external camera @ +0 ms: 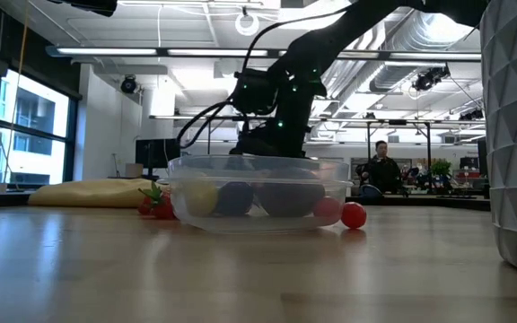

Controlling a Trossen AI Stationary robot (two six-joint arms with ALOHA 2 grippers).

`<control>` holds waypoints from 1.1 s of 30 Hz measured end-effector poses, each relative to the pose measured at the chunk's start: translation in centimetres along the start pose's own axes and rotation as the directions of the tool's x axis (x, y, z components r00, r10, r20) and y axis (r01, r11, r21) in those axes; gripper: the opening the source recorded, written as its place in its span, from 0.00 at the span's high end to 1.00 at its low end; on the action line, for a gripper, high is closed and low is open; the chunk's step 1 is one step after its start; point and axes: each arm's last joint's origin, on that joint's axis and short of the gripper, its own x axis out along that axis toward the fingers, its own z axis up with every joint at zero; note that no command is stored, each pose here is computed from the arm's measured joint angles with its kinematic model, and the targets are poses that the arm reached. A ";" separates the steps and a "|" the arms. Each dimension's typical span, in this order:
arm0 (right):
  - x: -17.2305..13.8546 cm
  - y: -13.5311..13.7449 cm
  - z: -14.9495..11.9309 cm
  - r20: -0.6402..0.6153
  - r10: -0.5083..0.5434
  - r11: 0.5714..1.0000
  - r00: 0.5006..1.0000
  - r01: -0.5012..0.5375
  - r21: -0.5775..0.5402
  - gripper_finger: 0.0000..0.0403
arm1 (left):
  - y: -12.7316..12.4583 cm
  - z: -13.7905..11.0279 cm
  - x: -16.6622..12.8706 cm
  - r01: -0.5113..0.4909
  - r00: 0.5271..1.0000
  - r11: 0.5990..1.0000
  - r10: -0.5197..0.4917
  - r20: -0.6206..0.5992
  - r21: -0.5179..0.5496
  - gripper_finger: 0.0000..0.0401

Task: Pick and placing Produce into tupperware
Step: Put the blueberries into the transparent bin

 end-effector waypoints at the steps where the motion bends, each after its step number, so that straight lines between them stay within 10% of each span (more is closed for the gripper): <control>1: 0.1 0.0 0.0 -0.004 -0.002 1.000 1.000 0.002 0.000 0.51 | 0.0 0.0 0.0 0.000 1.000 1.000 0.000 0.000 0.000 0.87; 33: 0.7 0.0 -0.3 -0.026 -0.014 0.999 1.000 0.013 -0.053 0.66 | 0.0 0.0 0.0 0.000 1.000 1.000 0.000 0.000 0.000 0.87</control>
